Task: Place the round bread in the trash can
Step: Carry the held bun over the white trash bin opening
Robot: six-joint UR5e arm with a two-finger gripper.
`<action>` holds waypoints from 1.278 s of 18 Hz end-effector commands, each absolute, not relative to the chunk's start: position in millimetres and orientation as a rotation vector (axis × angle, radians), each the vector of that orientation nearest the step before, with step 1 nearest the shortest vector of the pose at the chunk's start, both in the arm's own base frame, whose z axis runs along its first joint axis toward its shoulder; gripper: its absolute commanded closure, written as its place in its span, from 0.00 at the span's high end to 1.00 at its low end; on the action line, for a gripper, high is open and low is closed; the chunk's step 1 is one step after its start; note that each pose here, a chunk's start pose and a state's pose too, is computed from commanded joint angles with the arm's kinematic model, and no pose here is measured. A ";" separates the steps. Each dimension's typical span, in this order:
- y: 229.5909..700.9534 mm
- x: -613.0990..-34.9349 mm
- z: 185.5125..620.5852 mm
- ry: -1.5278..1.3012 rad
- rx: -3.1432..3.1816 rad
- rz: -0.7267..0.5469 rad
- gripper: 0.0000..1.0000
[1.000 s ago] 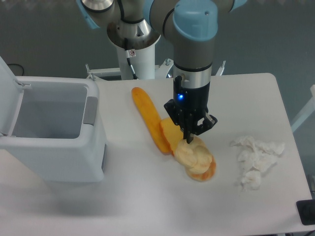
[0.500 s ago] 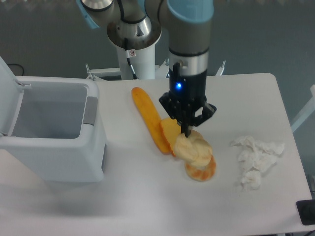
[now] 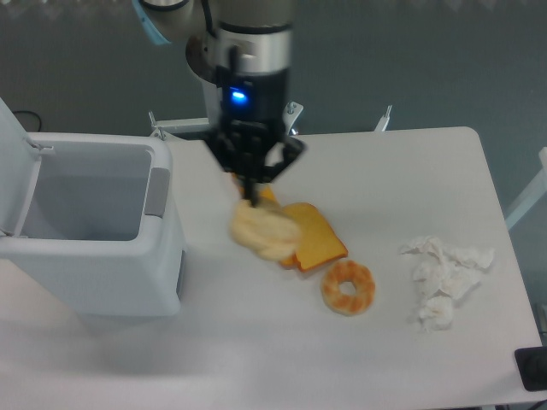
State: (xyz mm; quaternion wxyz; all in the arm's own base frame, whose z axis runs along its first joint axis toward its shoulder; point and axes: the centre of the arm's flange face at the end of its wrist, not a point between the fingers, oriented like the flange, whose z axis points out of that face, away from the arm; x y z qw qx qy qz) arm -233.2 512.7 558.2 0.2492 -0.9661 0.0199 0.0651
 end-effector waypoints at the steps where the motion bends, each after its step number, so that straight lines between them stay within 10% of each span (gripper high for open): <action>1: 516.5 -221.8 557.5 0.082 -2.625 0.154 0.05; 23: 506.7 -120.1 546.4 0.272 -2.669 -0.024 0.05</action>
